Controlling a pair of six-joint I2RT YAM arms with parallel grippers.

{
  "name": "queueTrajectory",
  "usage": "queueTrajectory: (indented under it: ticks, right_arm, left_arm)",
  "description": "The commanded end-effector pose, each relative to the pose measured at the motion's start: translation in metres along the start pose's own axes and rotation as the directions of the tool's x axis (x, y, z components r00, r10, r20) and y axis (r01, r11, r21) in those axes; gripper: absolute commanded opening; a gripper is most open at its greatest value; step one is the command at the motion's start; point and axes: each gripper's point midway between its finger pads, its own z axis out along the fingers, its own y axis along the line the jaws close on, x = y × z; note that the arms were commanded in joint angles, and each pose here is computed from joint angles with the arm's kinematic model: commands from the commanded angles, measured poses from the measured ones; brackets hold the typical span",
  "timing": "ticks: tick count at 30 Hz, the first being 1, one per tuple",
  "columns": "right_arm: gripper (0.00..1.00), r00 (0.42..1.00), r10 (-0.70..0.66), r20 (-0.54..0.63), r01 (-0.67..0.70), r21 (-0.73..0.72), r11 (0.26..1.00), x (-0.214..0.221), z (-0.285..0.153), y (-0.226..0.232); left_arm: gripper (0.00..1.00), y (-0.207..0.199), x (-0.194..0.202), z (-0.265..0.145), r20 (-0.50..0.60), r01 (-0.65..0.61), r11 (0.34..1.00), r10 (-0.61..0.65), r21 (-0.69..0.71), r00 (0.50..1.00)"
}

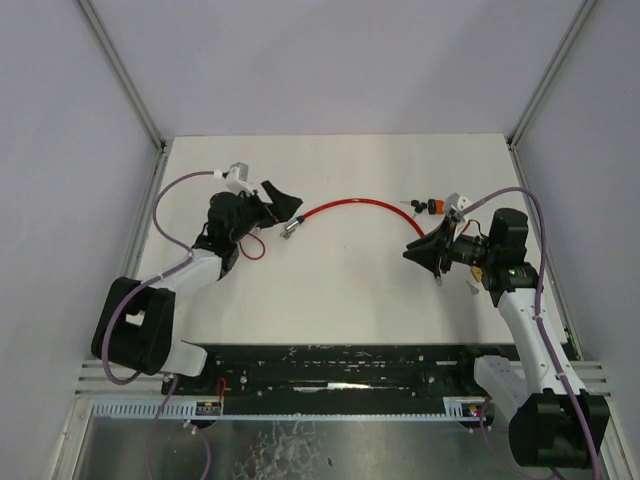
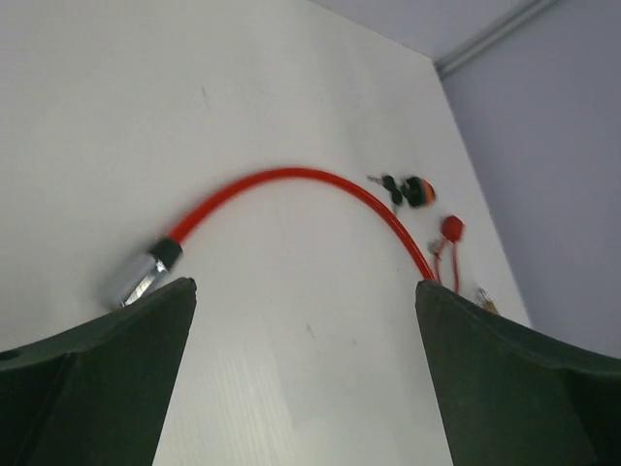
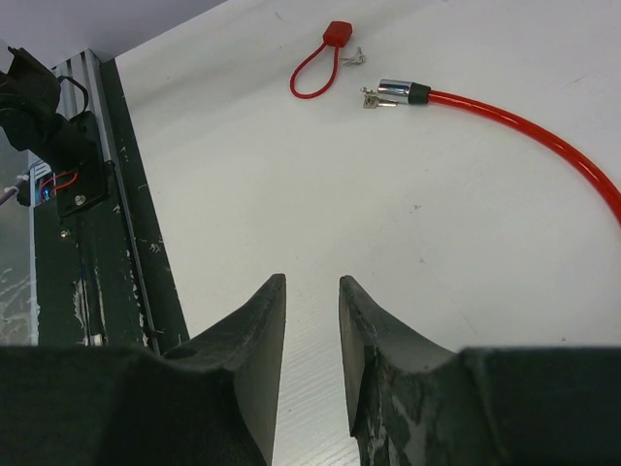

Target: Lock with the key

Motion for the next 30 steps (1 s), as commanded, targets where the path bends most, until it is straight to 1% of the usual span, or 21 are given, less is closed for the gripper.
queueTrajectory:
  ticks: [1, 2, 4, 7, 9, 12, 14, 15, 18, 20, 23, 27, 30]
  right_arm:
    - [0.35, 0.998, -0.055, 0.017, 0.055, -0.011, 0.998, -0.014, -0.003, 0.002]
    - [0.35, 0.998, -0.056, 0.016, 0.056, -0.01, 0.998, -0.014, -0.003, 0.001]
    - [0.35, 0.998, -0.054, 0.014, 0.054, -0.009, 0.999, -0.014, -0.003, 0.001]
    - [0.35, 0.999, -0.051, 0.011, 0.051, -0.004, 0.999, -0.013, -0.003, 0.0]
    - [0.35, 0.999, -0.051, 0.011, 0.051, -0.004, 0.999, -0.013, -0.003, 0.0]
    - [0.35, 0.999, -0.045, 0.01, 0.045, -0.006, 0.999, -0.012, -0.003, 0.0]
    - [0.35, 0.999, -0.042, 0.009, 0.042, -0.006, 0.999, -0.012, -0.002, -0.001]
    - [0.35, 0.999, -0.04, 0.008, 0.04, -0.006, 0.999, -0.011, -0.002, -0.001]
    - [0.35, 0.999, -0.04, 0.009, 0.04, -0.009, 0.999, -0.011, -0.002, -0.001]
    - [0.35, 0.999, -0.036, 0.008, 0.037, -0.01, 0.999, -0.011, -0.002, -0.001]
    - [0.35, 0.999, -0.034, 0.007, 0.034, -0.012, 0.999, -0.01, -0.002, 0.0]
    - [0.35, 1.0, -0.027, 0.007, 0.027, -0.012, 1.0, -0.01, -0.002, -0.001]
    - [0.35, 1.0, -0.027, 0.007, 0.027, -0.013, 1.0, -0.01, -0.002, -0.001]
  left_arm:
    - [0.93, 0.031, -0.002, 0.026, -0.142, -0.275, 0.926, 0.245, -0.259, 0.959]
    - [0.93, 0.04, 0.001, 0.029, -0.187, -0.319, 0.898, 0.272, -0.303, 0.944]
    - [0.92, 0.054, 0.008, 0.035, -0.284, -0.397, 0.857, 0.311, -0.329, 0.907]
    - [0.9, 0.077, 0.016, 0.043, -0.412, -0.493, 0.786, 0.335, -0.373, 0.847]
    - [0.89, 0.087, 0.021, 0.048, -0.478, -0.542, 0.747, 0.341, -0.385, 0.81]
    - [0.87, 0.091, 0.024, 0.06, -0.552, -0.593, 0.71, 0.341, -0.38, 0.761]
    - [0.83, 0.095, 0.028, 0.066, -0.598, -0.625, 0.685, 0.338, -0.373, 0.727]
    - [0.82, 0.097, 0.031, 0.068, -0.62, -0.637, 0.68, 0.334, -0.364, 0.71]
    - [0.74, 0.105, 0.04, 0.073, -0.673, -0.663, 0.661, 0.314, -0.351, 0.67]
    - [0.7, 0.111, 0.051, 0.075, -0.701, -0.666, 0.665, 0.295, -0.337, 0.649]
    - [0.68, 0.115, 0.063, 0.078, -0.727, -0.67, 0.676, 0.286, -0.308, 0.624]
    - [0.62, 0.12, 0.071, 0.081, -0.758, -0.692, 0.659, 0.28, -0.295, 0.589]
    - [0.58, 0.122, 0.072, 0.081, -0.762, -0.702, 0.646, 0.281, -0.3, 0.583]
